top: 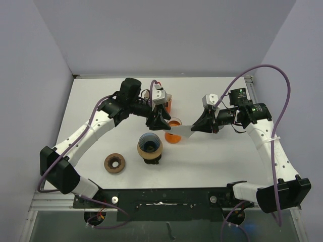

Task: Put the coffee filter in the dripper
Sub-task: Place the coffee filter in the coffee dripper.

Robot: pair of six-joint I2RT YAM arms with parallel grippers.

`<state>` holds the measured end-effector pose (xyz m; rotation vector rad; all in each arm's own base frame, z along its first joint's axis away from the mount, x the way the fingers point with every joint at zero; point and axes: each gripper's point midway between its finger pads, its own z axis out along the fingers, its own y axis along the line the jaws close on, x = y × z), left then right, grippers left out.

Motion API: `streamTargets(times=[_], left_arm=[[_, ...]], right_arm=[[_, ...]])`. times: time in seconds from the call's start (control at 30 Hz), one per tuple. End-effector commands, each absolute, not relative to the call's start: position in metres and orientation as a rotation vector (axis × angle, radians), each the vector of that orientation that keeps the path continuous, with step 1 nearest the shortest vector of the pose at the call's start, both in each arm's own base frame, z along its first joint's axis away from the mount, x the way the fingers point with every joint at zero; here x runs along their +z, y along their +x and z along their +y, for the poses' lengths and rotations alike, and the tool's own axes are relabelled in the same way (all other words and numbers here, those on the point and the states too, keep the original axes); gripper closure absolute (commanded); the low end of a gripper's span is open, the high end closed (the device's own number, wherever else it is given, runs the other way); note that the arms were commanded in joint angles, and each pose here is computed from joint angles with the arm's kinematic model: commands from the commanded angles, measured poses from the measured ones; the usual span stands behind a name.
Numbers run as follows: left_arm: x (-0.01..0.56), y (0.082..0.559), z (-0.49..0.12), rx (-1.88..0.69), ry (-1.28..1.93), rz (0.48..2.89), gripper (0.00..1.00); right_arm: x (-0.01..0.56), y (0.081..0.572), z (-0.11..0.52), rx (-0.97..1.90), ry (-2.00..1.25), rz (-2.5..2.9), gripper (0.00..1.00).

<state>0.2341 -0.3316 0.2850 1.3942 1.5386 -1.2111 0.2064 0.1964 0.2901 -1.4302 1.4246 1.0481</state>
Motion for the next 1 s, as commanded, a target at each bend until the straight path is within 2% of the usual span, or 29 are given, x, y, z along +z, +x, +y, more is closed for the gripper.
streamTargets(times=[0.0,0.5,0.97], left_arm=[[0.299,0.235,-0.333,-1.185,1.405,1.481,0.51],[0.325,0.232,-0.323,-1.272,1.359,1.424,0.51],[0.297,0.240,-0.330,-1.165,1.396,1.489,0.51]], right_arm=[[0.304,0.204,0.198,1.039,-1.434,1.351,1.00],[0.302,0.203,0.198,1.035,-1.435,1.354,1.00],[0.305,0.202,0.198,1.038,-1.435,1.349,1.00]])
